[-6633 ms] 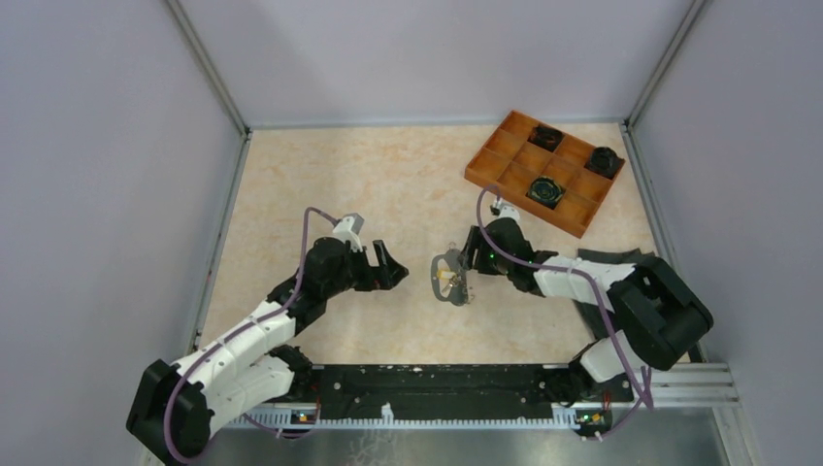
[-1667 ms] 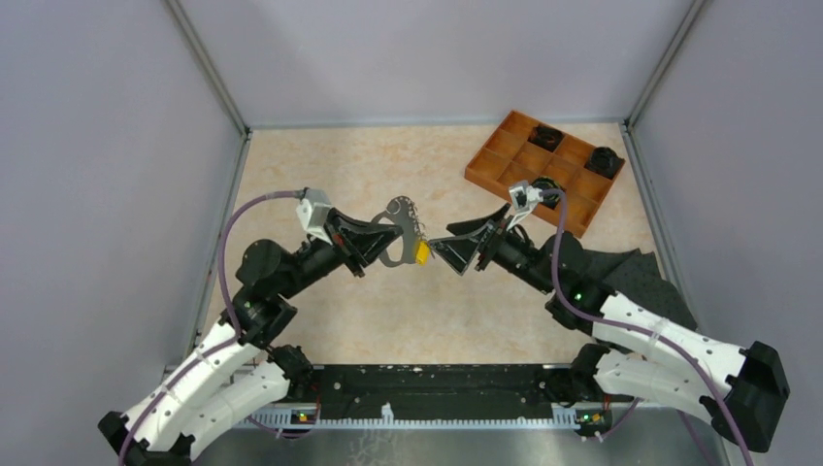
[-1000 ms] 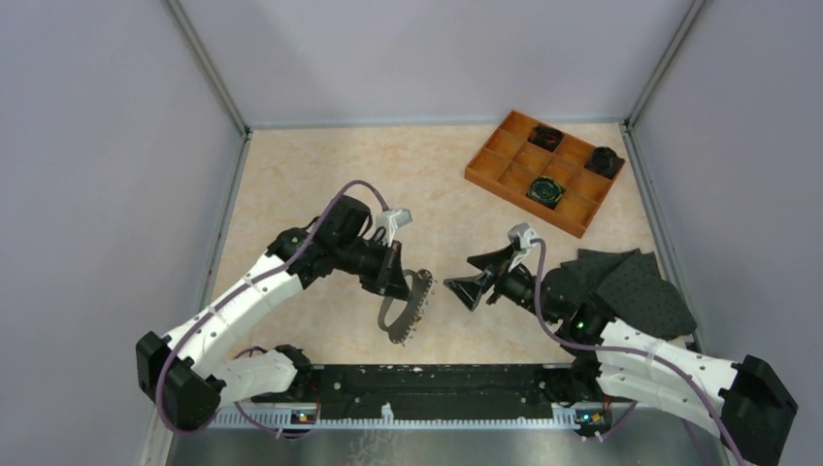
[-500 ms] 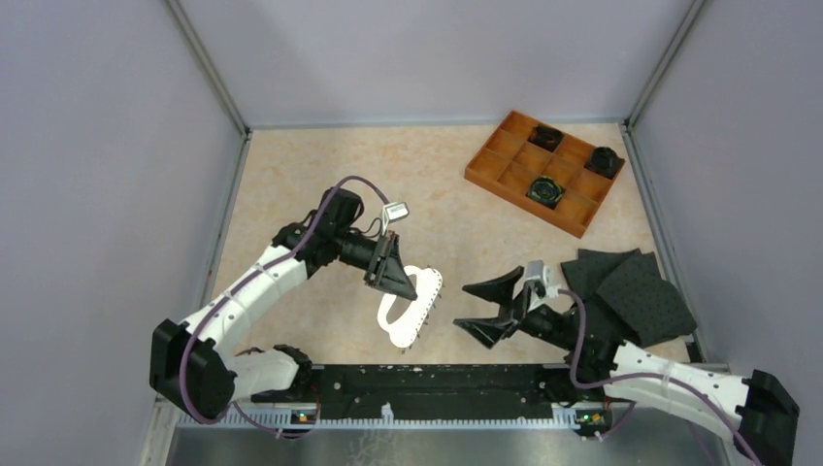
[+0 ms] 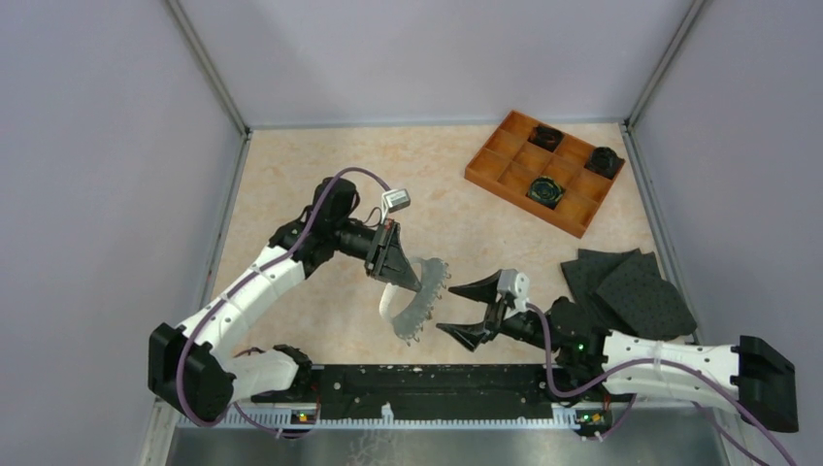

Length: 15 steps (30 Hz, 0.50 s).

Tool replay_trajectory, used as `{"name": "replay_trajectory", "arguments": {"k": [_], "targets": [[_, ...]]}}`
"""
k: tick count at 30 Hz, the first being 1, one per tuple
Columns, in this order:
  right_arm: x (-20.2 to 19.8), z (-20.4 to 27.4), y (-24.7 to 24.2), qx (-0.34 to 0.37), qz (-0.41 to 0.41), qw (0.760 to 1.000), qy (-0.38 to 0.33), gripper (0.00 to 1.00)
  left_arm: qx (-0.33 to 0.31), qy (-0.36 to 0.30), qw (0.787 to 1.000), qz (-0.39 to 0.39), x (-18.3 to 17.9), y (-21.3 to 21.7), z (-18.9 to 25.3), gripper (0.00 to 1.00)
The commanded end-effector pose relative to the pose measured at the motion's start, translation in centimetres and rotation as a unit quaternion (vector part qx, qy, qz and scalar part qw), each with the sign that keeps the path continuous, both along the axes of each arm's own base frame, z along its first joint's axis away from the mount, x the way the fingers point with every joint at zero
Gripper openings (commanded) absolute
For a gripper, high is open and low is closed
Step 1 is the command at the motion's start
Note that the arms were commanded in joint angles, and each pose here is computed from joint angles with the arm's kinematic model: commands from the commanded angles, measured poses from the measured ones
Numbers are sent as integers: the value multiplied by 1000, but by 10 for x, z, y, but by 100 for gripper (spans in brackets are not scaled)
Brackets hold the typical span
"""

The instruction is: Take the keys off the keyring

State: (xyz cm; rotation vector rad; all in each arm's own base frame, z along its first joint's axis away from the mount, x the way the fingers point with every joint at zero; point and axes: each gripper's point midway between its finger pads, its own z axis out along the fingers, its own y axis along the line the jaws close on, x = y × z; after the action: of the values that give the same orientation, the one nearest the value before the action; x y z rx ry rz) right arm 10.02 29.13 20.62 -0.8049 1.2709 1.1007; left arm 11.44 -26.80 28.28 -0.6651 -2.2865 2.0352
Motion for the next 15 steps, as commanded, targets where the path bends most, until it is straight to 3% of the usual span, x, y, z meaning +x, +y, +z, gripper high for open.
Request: {"name": "replay_trajectory", "arguments": {"k": [1,15], "targets": [[3,43,3,49,-9,998,-38,75,-35,-26,999,-15,-4,2,34,0],[-1,60,7,64,-3,996,-68,78,-39,-32,999,-8,-2,1,42,0]]}}
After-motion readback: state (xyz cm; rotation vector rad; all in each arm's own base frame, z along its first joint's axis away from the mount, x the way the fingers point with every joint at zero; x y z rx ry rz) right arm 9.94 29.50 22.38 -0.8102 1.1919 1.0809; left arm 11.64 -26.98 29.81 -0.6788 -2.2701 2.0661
